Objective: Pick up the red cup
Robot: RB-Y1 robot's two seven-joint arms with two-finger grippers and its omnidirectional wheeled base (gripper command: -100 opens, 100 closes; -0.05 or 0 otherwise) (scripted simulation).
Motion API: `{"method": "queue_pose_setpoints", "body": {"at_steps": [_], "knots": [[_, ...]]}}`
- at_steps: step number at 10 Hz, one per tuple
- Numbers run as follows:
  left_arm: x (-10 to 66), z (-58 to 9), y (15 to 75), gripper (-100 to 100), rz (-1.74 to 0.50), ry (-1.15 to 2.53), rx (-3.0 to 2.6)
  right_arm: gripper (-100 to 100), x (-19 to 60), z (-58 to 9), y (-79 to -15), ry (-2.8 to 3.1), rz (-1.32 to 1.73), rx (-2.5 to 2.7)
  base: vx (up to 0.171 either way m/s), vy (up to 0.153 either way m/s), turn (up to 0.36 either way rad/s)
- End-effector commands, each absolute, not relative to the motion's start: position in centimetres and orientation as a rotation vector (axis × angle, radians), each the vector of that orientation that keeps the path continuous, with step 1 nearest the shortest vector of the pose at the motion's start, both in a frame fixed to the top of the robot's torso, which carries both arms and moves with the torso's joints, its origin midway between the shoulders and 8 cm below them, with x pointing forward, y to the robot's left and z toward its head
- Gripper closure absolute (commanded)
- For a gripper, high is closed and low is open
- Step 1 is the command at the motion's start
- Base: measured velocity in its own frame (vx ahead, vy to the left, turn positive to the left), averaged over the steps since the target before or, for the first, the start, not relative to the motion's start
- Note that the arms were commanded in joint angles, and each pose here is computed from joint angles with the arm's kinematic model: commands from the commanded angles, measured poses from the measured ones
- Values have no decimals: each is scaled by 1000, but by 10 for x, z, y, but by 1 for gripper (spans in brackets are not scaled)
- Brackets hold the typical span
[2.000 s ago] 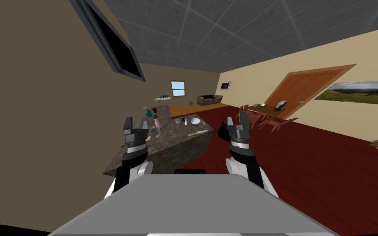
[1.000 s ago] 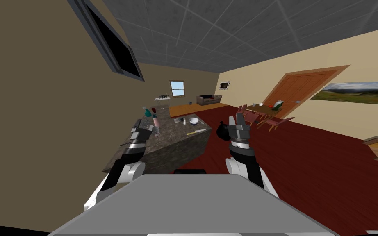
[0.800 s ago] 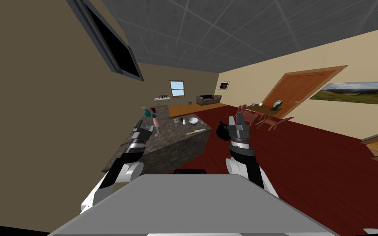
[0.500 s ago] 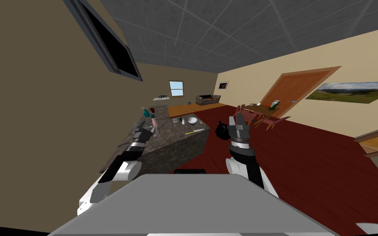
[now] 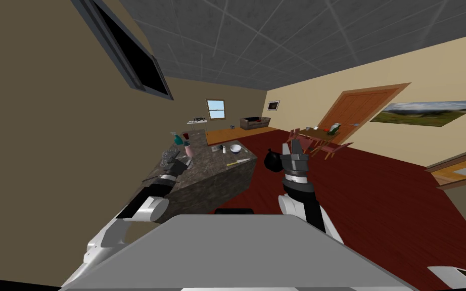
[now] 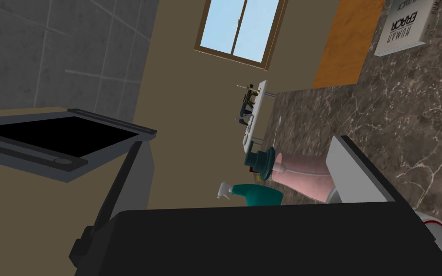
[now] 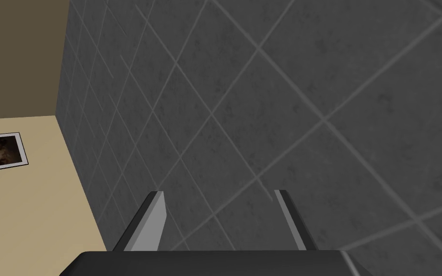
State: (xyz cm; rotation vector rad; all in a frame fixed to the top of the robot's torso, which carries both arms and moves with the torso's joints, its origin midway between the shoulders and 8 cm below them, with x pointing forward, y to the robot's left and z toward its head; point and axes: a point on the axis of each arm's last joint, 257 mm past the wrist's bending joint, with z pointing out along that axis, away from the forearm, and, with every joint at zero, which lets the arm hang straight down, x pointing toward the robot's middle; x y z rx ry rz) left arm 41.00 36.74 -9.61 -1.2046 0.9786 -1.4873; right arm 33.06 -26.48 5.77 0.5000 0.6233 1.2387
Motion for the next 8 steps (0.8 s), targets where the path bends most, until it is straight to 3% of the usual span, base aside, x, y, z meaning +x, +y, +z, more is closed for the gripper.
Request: {"method": "queue_pose_setpoints", "body": {"at_steps": [1, 8], "knots": [[413, -112, 380, -100, -1483, 1006, -1296, 0, 331, 58, -265, 623, 1239, 500, -10, -37, -51], [418, -161, 416, -100, -1411, 1093, -1566, 0, 331, 58, -265, 623, 1239, 500, -1, -24, -44]]}}
